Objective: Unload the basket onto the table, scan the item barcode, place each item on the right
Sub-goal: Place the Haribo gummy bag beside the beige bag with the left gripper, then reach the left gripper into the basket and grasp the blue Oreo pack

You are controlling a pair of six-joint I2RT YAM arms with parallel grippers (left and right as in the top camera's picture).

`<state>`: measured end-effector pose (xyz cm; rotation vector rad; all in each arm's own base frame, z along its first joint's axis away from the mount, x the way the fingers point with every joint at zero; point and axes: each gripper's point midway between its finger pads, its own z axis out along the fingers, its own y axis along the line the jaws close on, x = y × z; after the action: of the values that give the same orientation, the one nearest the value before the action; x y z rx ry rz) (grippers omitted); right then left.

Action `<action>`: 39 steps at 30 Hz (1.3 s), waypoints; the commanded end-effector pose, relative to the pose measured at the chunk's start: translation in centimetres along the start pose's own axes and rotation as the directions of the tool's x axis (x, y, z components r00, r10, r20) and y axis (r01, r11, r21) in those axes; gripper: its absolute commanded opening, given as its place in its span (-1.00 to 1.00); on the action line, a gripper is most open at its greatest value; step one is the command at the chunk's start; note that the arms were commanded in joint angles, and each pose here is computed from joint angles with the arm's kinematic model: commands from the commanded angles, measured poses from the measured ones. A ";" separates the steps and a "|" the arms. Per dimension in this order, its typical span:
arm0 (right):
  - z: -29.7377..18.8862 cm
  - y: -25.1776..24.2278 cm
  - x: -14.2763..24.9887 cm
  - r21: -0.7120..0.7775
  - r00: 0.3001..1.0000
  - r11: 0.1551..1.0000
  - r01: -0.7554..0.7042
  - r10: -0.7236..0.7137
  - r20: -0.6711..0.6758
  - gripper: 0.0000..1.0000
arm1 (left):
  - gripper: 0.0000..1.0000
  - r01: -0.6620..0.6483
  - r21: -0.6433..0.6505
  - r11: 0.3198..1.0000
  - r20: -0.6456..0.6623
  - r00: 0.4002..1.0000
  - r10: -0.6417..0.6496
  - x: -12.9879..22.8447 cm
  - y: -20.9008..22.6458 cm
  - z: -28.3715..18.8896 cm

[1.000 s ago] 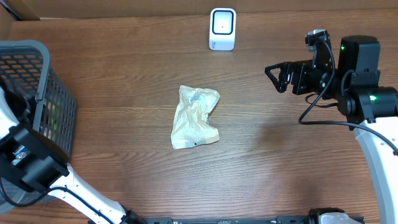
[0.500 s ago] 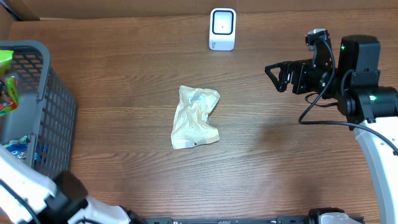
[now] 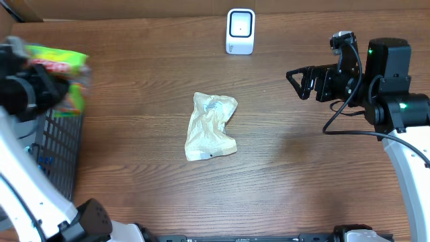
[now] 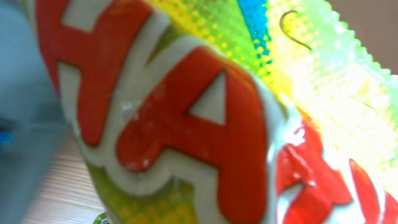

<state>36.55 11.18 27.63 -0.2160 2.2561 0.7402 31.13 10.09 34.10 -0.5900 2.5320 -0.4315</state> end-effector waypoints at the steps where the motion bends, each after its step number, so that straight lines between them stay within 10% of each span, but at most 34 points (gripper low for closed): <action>1: -0.6 0.8 -1.1 -0.012 0.999 1.000 0.022 -0.021 0.028 1.00 | -0.92 -0.113 0.003 0.994 -0.248 0.963 0.110 5.0 -2.8 6.5; 11: -0.6 0.8 -1.1 -0.012 0.999 1.000 0.022 -0.022 0.029 1.00 | -0.91 -0.206 -0.403 0.892 -0.254 0.961 0.107 15.5 -2.3 24.6; 19: -0.6 0.8 -1.1 -0.012 0.999 1.000 0.022 -0.021 0.028 1.00 | -0.88 -0.193 -0.447 0.873 -0.225 0.969 0.099 18.1 0.1 27.3; 22: -0.6 0.8 -1.1 -0.012 0.999 1.000 0.021 -0.021 0.027 1.00 | 0.33 -0.194 -0.445 0.874 -0.222 0.970 0.103 17.8 0.0 27.3; 23: -0.6 0.8 -1.1 -0.012 0.999 1.000 0.021 -0.021 0.027 1.00 | 0.94 -0.194 -0.449 0.872 -0.221 0.970 0.102 17.5 -0.1 27.0; 24: -0.6 0.8 -1.1 -0.012 0.999 1.000 0.022 -0.021 0.028 1.00 | 1.00 -0.193 -0.457 0.868 -0.220 0.970 0.100 16.5 -0.4 26.1; 33: -0.6 0.8 -1.1 -0.012 0.999 1.000 0.022 -0.021 0.027 1.00 | 1.00 -0.072 -0.445 0.893 0.040 0.994 0.100 0.9 -4.1 7.3; 39: -0.6 0.8 -1.1 -0.012 0.999 1.000 0.022 -0.021 0.027 1.00 | 1.00 0.126 -0.531 0.838 0.175 0.984 -0.038 -0.8 1.9 -2.0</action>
<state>36.49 11.18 27.63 -0.2152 2.2594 0.7402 32.40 8.82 33.86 -0.8105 2.5096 0.2225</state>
